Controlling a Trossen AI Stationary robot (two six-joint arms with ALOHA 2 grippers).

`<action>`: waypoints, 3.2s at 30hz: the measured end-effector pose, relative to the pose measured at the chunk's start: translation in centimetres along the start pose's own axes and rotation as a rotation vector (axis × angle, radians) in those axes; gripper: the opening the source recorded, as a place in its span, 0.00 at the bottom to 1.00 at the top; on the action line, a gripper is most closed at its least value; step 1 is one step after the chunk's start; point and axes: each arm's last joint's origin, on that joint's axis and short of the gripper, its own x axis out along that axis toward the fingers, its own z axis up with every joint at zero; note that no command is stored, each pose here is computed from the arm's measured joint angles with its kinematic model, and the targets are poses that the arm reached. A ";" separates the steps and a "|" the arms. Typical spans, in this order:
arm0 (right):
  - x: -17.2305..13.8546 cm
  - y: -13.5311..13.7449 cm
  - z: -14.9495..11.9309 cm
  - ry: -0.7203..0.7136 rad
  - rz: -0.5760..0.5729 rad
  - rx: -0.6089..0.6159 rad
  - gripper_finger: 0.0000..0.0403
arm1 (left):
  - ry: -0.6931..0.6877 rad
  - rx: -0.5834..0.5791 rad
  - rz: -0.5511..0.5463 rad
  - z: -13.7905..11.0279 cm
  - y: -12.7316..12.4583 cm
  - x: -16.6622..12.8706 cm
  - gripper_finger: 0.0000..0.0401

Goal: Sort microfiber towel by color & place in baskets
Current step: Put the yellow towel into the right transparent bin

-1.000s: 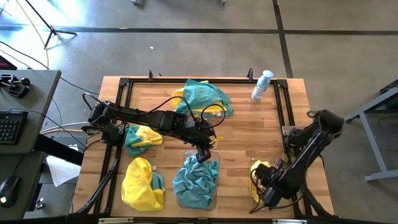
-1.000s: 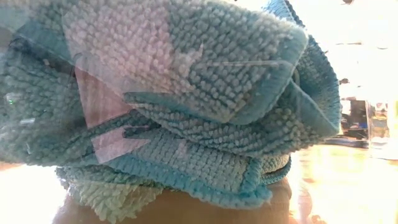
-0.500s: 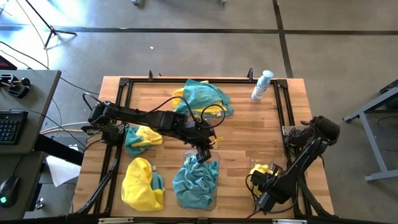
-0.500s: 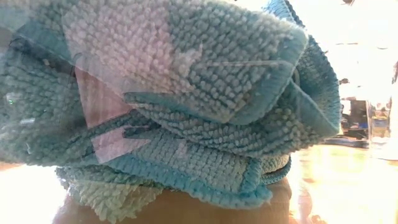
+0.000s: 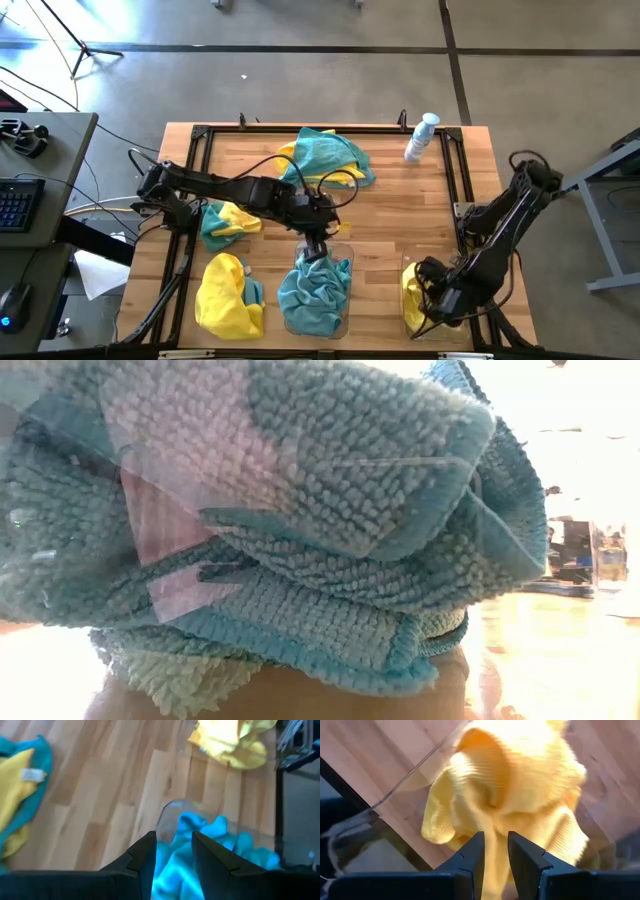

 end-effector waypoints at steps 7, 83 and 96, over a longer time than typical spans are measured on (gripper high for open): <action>-2.1 -1.4 0.5 -0.095 0.054 0.129 0.19 | 0.034 0.148 0.091 -1.8 0.5 -5.3 0.28; -1.5 -10.9 17.1 -0.341 -0.043 -0.495 0.00 | -0.084 -1.027 0.013 -17.3 2.1 -4.7 0.03; -4.6 -13.6 16.2 -0.461 0.004 -0.589 0.00 | 0.138 -1.218 0.414 -19.7 -4.8 -5.4 0.00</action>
